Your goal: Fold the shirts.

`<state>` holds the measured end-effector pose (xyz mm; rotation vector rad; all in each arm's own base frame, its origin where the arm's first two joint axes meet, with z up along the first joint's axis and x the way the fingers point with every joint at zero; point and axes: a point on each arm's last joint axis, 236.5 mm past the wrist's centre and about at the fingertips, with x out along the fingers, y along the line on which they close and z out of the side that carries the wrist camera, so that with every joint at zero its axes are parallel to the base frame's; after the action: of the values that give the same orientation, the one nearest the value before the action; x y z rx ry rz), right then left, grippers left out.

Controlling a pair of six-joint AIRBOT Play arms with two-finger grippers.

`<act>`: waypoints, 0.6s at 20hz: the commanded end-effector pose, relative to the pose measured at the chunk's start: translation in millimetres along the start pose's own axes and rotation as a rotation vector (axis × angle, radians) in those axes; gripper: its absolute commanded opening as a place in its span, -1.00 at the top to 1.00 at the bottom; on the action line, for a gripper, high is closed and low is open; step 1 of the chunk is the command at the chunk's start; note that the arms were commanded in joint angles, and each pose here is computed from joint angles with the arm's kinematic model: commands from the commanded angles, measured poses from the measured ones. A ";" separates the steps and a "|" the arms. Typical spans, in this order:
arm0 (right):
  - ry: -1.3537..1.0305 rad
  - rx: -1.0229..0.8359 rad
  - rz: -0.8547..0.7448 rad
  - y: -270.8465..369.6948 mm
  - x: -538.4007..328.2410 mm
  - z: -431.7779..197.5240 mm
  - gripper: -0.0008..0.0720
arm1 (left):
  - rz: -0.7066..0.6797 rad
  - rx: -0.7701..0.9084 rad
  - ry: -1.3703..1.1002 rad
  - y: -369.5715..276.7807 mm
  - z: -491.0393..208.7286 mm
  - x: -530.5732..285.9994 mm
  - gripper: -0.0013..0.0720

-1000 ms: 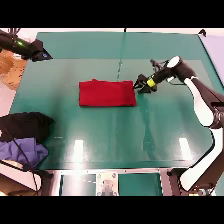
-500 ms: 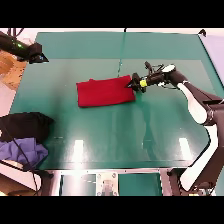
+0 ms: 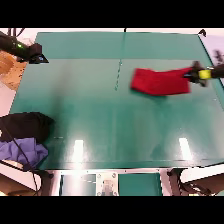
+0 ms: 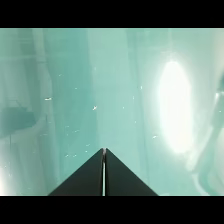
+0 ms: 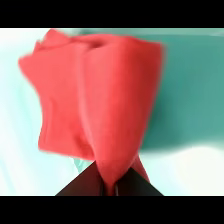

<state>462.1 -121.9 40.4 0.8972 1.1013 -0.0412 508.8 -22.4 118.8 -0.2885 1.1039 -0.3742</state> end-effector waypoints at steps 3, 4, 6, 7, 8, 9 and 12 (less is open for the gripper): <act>-0.236 0.362 -0.231 -177.8 -132.7 -16.4 0.95 | 0.001 0.000 -0.001 -0.1 0.3 -0.5 0.91; -0.273 0.435 -0.268 -207.8 -148.5 -32.0 0.95 | 0.001 0.000 -0.002 -0.1 0.4 -0.5 0.91; -0.318 0.578 -0.316 -257.3 -164.8 -70.8 0.95 | 0.001 0.000 -0.002 -0.1 0.4 -0.5 0.91; -0.328 0.643 -0.338 -277.6 -166.6 -91.9 0.95 | 0.001 0.000 -0.001 -0.1 0.3 -0.5 0.91; -0.342 0.707 -0.353 -295.6 -165.1 -113.2 0.95 | 0.000 0.000 -0.001 -0.1 0.2 -0.5 0.91; -0.355 0.755 -0.358 -308.6 -161.1 -130.7 0.95 | 0.000 0.001 0.000 -0.2 0.1 -0.5 0.91; -0.406 0.847 -0.388 -337.5 -149.4 -169.4 0.95 | -0.001 0.001 0.005 -0.5 -1.3 -0.5 0.91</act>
<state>157.4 -298.6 -42.1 1.2885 0.8988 -0.8985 508.3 -22.7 118.6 -0.2892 1.1069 -0.3744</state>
